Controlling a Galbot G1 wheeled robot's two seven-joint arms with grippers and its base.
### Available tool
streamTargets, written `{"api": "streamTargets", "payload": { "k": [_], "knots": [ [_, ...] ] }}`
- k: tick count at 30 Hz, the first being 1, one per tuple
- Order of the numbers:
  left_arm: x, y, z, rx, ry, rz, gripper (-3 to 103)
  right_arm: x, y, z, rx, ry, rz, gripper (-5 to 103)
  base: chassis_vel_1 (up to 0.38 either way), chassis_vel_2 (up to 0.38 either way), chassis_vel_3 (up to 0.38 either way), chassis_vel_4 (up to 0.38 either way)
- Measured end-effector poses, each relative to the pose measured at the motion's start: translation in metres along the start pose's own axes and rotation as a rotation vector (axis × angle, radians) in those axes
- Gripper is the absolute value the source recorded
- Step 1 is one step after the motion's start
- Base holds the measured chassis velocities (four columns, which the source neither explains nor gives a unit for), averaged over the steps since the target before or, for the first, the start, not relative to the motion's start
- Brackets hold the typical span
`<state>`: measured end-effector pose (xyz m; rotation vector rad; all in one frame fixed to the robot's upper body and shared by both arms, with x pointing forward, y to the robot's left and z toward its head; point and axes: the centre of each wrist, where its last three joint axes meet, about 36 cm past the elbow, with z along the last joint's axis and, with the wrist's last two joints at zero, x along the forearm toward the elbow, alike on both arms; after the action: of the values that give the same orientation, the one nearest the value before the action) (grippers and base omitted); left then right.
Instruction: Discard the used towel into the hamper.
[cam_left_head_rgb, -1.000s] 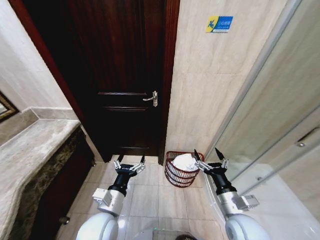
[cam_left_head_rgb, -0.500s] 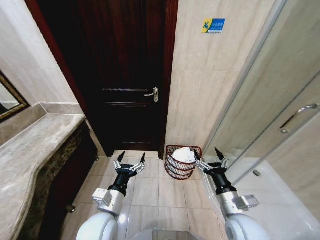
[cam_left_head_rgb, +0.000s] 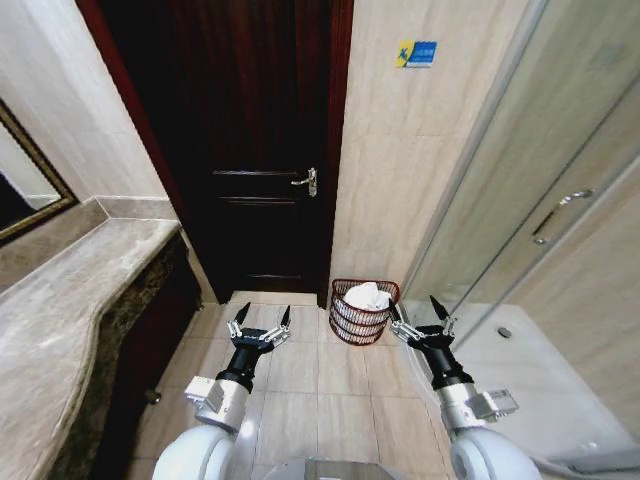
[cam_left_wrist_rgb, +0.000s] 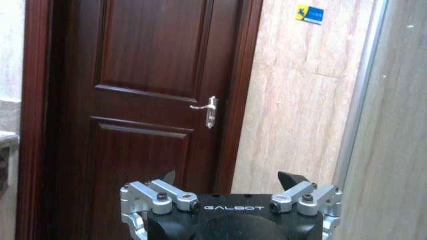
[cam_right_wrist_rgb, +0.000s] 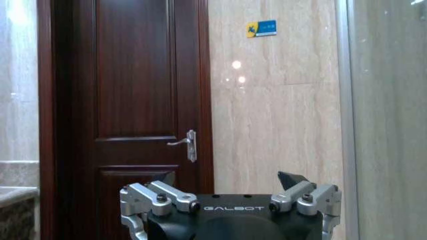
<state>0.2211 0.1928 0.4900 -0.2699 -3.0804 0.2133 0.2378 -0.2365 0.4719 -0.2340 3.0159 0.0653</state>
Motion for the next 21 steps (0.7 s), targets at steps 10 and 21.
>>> {"api": "streamTargets", "payload": {
  "k": [10,21],
  "knots": [
    [0.0,0.0,0.0,0.0,0.0,0.0,100,0.0,0.0,0.0,0.0,0.0,0.0,100,0.158,-0.165,-0.163,0.151],
    [0.0,0.0,0.0,0.0,0.0,0.0,100,0.0,0.0,0.0,0.0,0.0,0.0,100,0.172,-0.167,-0.161,0.163]
  ]
}}
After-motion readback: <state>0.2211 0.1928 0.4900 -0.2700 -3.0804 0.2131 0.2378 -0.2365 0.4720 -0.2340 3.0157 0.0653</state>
